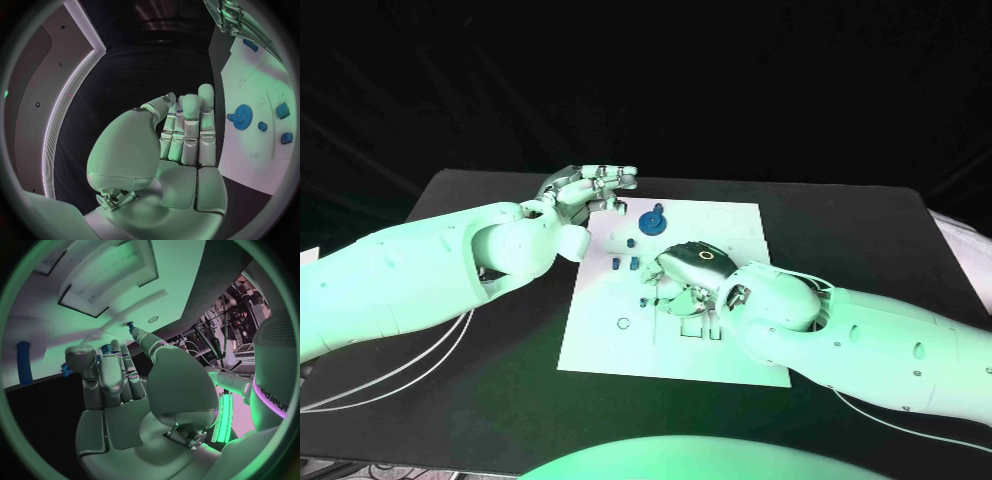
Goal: Assemble the parts on the task board
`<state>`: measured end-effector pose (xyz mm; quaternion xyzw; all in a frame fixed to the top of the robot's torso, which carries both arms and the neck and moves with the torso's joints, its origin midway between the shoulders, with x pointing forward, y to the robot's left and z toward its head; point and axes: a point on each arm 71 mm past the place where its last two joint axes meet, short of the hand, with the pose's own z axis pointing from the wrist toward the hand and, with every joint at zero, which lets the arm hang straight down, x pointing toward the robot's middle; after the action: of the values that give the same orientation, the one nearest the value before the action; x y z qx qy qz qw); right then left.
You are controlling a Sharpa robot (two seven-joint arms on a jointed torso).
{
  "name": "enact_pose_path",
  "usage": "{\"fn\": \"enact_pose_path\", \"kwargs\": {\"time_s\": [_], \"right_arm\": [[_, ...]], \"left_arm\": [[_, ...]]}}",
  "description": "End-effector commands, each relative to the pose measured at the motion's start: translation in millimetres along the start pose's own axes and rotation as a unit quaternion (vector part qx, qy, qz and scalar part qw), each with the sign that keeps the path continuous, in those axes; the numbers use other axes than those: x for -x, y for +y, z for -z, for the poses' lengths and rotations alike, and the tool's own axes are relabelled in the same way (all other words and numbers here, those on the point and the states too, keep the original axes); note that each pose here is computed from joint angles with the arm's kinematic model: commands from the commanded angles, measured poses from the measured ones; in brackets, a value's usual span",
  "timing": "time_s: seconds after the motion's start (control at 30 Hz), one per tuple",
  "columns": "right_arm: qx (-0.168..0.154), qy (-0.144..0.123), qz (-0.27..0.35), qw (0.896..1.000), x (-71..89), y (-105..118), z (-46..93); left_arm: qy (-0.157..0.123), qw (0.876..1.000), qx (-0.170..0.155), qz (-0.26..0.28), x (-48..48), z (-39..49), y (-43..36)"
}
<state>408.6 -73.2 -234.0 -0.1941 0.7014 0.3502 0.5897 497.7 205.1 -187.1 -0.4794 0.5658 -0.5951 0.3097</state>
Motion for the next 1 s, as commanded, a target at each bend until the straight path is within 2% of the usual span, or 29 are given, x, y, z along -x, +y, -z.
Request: {"fn": "enact_pose_path", "kwargs": {"time_s": [0.03,0.13,0.33,0.47,0.67,1.0], "right_arm": [[-0.006,-0.028,-0.004,1.0,10.9,-2.4,7.1],[-0.018,-0.027,-0.004,0.999,20.8,-9.5,14.9],[-0.061,-0.001,0.021,0.998,42.3,-35.3,28.7],[-0.087,0.01,0.044,0.995,50.7,-53.9,36.0],[-0.107,0.019,0.058,0.992,54.0,-72.2,40.0],[-0.106,0.042,0.062,0.992,50.7,-73.6,37.7]], "left_arm": [[0.009,1.0,-0.004,0.0,-1.6,0.1,-0.7],[0.009,1.0,-0.004,0.0,-1.1,0.4,-0.8],[0.009,1.0,-0.004,-0.001,-0.5,1.1,-1.0],[0.01,1.0,-0.004,-0.002,-0.5,1.6,-1.2],[0.01,1.0,-0.004,-0.003,-0.4,1.8,-1.3],[0.013,1.0,-0.002,0.001,0.2,1.9,-0.8]]}}
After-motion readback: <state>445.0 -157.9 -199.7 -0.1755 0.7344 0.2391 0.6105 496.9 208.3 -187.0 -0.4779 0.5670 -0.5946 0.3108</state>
